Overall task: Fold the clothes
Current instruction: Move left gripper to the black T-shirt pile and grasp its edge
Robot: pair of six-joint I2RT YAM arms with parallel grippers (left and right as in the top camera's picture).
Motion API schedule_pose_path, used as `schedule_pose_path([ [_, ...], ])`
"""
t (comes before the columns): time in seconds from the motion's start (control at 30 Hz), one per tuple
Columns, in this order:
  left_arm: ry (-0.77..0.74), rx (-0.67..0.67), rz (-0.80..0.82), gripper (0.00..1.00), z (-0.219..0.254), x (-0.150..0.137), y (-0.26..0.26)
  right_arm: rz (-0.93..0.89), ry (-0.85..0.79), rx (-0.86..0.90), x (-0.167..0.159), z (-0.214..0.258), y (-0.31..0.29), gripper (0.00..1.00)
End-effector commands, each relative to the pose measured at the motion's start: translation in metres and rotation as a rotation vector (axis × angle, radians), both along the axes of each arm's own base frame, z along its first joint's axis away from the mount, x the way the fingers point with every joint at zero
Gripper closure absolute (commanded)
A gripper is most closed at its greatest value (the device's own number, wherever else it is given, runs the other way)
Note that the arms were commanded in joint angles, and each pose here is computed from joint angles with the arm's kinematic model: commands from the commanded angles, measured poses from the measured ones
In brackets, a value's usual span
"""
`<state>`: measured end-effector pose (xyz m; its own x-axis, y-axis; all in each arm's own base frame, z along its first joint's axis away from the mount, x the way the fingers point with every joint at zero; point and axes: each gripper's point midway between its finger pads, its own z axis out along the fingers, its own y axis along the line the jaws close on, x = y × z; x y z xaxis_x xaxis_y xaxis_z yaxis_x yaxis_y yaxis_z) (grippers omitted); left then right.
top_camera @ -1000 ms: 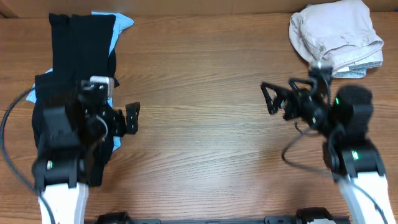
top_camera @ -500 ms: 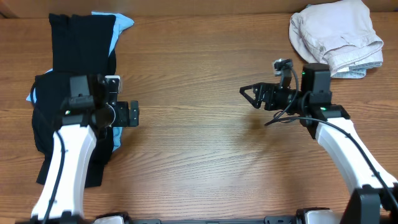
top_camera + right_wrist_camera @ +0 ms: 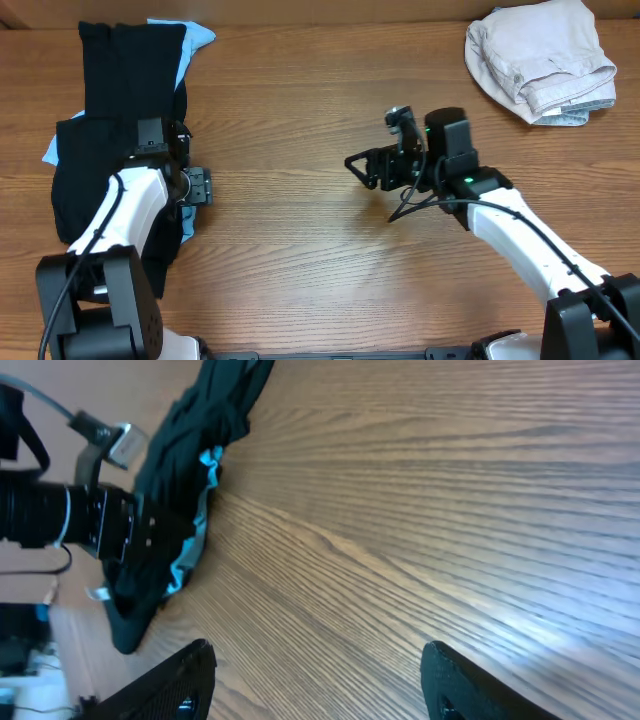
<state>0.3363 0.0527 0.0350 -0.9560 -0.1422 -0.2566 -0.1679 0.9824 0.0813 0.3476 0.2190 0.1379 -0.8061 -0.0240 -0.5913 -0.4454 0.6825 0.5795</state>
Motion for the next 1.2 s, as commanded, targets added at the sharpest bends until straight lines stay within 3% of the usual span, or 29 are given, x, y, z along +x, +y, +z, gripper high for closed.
schedule_pose_path([
  [0.0, -0.030, 0.060, 0.082, 0.41, 0.004, 0.009, 0.017, -0.031, -0.051, -0.053, 0.008, 0.003, 0.005, 0.31],
  [0.1, -0.044, 0.061, 0.082, 0.52, 0.003, 0.013, 0.018, -0.027, -0.053, -0.060, 0.006, 0.002, 0.008, 0.31],
  [0.2, -0.049, 0.062, 0.082, 0.57, -0.001, 0.017, 0.018, -0.027, -0.052, -0.060, 0.006, 0.002, 0.008, 0.31],
  [0.77, 0.042, 0.115, 0.094, 0.60, -0.031, 0.009, 0.027, -0.027, -0.052, -0.059, 0.006, 0.002, 0.008, 0.31],
  [1.03, -0.014, 0.125, 0.099, 0.56, -0.014, 0.029, 0.031, -0.027, -0.053, -0.059, 0.006, 0.002, 0.008, 0.31],
  [1.17, -0.036, 0.126, 0.100, 0.79, -0.009, 0.036, 0.032, -0.027, -0.053, -0.059, 0.006, 0.002, 0.008, 0.31],
])
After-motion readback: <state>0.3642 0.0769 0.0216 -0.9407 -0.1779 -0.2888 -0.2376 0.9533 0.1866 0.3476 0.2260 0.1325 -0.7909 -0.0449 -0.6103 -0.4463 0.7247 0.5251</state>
